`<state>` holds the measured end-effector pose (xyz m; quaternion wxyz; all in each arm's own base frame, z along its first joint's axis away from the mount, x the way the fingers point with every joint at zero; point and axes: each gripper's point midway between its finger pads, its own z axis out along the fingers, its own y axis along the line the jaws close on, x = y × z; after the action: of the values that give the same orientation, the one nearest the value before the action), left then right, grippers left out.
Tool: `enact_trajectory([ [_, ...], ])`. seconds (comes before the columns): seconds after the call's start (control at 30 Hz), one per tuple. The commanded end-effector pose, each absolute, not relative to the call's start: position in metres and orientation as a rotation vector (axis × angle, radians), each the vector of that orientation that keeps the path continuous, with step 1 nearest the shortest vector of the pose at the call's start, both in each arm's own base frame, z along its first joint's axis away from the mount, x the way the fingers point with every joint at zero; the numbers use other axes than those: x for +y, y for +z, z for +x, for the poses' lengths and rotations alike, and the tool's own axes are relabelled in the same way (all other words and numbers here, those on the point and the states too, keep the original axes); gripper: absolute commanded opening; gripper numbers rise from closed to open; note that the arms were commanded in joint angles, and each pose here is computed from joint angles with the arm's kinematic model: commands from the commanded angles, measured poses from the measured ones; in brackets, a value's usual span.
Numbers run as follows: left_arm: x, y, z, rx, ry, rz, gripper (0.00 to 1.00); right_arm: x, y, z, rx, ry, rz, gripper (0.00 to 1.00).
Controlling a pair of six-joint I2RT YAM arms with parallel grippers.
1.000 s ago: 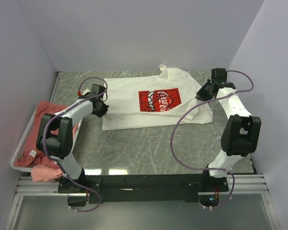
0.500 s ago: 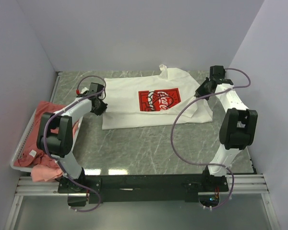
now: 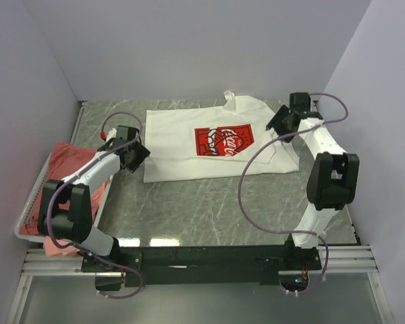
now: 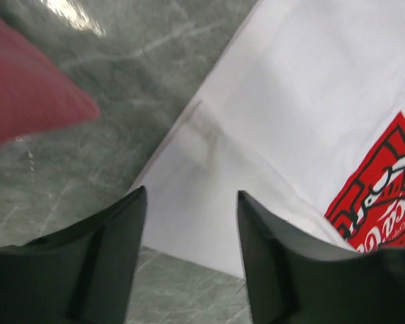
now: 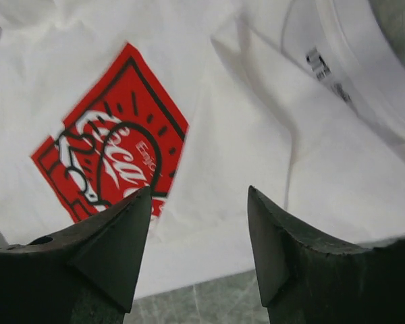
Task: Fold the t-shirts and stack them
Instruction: Fold the tshirt
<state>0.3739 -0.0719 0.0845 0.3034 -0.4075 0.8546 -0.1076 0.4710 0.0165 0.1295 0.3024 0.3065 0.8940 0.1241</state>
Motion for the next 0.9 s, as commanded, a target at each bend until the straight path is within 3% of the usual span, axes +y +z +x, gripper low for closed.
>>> enact_trajectory([
  [0.0, -0.095, 0.081, 0.357, 2.289, -0.361, -1.034, 0.58, 0.022, 0.122, 0.438, 2.373, 0.264, 0.792, 0.65],
  [0.07, -0.103, 0.079, 0.350, 2.292, -0.392, -1.022, 0.53, 0.022, 0.117, 0.425, 2.366, 0.261, 0.807, 0.60],
  [0.37, -0.124, 0.051, 0.335, 2.366, -0.362, -0.991, 0.41, 0.037, 0.070, 0.396, 2.436, 0.264, 0.795, 0.58],
  [0.87, -0.112, 0.025, 0.316, 2.399, -0.280, -1.024, 0.38, 0.037, 0.039, 0.400, 2.476, 0.237, 0.855, 0.49],
])
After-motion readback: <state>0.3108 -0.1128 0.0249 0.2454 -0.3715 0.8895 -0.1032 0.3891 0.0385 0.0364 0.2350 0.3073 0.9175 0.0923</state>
